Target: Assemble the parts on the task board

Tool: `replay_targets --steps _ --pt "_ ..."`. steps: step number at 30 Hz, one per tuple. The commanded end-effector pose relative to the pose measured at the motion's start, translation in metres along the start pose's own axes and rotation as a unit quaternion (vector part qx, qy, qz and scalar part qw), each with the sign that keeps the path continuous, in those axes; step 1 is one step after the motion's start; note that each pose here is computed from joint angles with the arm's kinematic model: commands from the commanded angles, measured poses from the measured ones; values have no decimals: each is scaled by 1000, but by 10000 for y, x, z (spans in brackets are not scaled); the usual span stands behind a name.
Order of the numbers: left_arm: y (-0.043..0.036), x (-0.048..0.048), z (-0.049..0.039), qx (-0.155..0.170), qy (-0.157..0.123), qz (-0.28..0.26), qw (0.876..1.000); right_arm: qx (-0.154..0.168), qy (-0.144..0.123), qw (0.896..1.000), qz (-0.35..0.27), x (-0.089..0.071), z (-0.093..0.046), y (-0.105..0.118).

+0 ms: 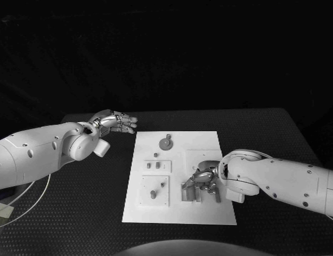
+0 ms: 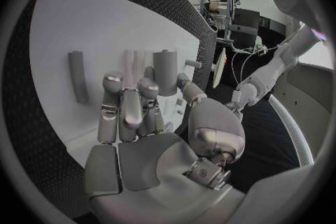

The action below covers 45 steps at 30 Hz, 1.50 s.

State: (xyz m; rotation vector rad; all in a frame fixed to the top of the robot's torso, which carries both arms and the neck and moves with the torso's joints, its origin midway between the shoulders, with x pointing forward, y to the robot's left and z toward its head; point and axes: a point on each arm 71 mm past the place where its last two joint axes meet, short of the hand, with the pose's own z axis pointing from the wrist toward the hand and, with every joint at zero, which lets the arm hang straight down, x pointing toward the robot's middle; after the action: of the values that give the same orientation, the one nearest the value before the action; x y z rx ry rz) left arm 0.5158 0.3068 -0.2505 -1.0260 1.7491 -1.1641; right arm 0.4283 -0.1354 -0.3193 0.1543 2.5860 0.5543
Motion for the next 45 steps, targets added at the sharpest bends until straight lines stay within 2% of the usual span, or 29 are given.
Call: replay_targets --steps 1,11,45 --pt "-12 18 2 3 7 -4 1000 -3 -5 1000 4 10 13 10" --pt "-10 19 2 2 8 -5 1000 -2 9 1000 4 33 22 10" --pt "-8 15 -1 2 11 -3 1000 -4 6 1000 5 31 24 13"
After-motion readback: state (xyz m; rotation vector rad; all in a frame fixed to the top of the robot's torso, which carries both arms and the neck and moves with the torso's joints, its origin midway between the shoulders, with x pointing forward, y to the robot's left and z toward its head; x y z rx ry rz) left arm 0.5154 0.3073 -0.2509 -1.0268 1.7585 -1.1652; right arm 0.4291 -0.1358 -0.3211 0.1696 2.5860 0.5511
